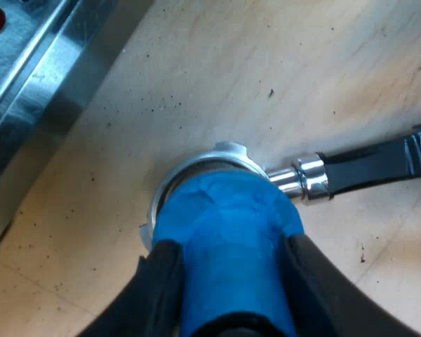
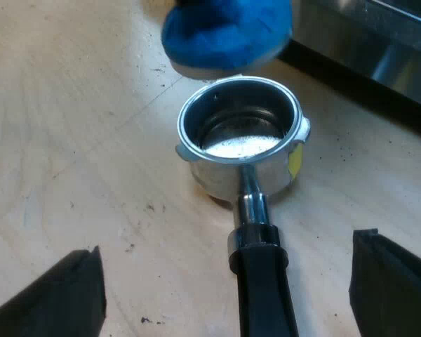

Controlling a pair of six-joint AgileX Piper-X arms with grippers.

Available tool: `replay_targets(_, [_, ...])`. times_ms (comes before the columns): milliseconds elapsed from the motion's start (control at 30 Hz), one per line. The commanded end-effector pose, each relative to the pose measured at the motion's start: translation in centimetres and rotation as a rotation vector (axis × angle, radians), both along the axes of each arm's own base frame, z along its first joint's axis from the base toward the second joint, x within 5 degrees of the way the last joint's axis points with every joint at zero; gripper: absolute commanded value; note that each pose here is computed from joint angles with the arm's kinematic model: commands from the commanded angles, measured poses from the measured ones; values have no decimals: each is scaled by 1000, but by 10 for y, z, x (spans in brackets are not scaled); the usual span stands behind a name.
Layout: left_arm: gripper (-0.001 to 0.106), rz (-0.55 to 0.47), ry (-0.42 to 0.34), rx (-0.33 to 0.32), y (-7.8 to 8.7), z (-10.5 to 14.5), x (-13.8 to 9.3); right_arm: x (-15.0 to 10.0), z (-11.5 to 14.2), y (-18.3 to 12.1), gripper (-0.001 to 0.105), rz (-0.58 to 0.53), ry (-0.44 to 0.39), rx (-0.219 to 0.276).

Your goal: Grind coffee beans and then tamp

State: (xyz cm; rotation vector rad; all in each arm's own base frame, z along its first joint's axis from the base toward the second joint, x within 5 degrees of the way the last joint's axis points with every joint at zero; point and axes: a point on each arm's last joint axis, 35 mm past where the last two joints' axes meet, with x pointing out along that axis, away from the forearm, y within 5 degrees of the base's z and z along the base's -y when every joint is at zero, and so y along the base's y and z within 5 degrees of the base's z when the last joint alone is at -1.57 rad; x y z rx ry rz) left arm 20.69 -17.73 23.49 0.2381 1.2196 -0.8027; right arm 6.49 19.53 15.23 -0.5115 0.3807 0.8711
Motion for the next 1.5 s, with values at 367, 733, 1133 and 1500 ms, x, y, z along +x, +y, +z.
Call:
replay_targets(367, [0,-14,48,22,-12,-27,12,1,2,0,72,0,-3,13])
replay_targets(733, [0,-14,71,42,-15,-40,16,1,2,-1,72,-21,-16,10])
replay_targets(1133, [0,-13,140,98,-18,-64,19,1,2,-1,72,-21,-16,10])
replay_targets(1500, [0,-6,214,169,-11,-91,11,1,2,-1,72,-21,-16,10])
